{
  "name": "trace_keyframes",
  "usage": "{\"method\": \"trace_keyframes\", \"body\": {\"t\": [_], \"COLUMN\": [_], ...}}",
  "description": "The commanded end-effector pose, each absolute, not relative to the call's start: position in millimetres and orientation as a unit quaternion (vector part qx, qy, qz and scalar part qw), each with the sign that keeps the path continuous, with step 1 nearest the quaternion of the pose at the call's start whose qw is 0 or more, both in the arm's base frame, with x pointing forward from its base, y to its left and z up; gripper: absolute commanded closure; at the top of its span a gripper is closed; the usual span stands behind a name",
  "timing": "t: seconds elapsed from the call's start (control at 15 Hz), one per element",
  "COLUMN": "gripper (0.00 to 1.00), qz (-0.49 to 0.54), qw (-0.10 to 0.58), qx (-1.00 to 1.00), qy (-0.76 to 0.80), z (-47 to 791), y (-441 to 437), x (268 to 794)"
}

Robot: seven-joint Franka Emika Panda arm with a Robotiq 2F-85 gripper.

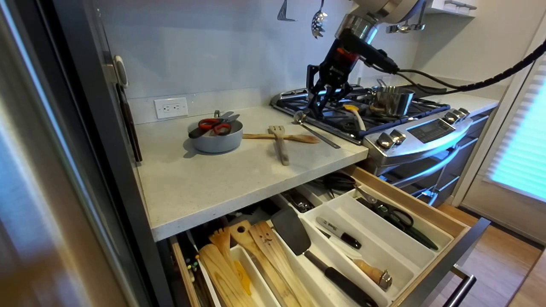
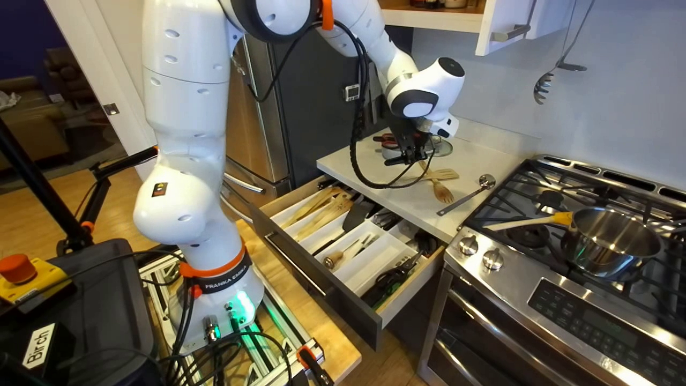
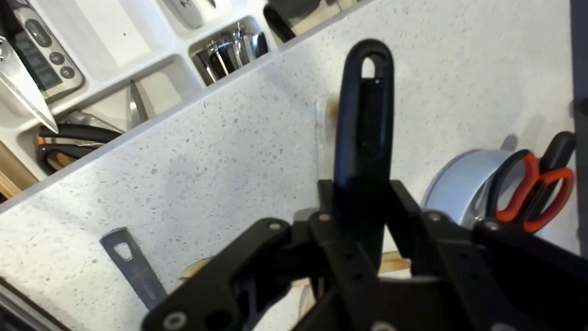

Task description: Pick up the potato peeler from the open drawer and put it on the kitchen counter

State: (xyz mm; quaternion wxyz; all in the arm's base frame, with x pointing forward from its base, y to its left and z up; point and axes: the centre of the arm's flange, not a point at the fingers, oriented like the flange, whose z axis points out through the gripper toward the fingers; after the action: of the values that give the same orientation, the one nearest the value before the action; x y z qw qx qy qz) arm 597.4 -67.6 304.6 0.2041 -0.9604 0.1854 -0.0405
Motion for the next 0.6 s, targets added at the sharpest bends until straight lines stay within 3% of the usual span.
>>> {"method": "trace_keyframes", "body": {"t": [0.0, 0.53], "gripper": [0.92, 0.92], "qz": [-0.035, -0.053], "qw": [0.143, 0.058], "qx": [-0.96, -0.963], "qy": [0.239, 0.259], "z": [286, 245], "y": [-42, -3], "x": [651, 713]}}
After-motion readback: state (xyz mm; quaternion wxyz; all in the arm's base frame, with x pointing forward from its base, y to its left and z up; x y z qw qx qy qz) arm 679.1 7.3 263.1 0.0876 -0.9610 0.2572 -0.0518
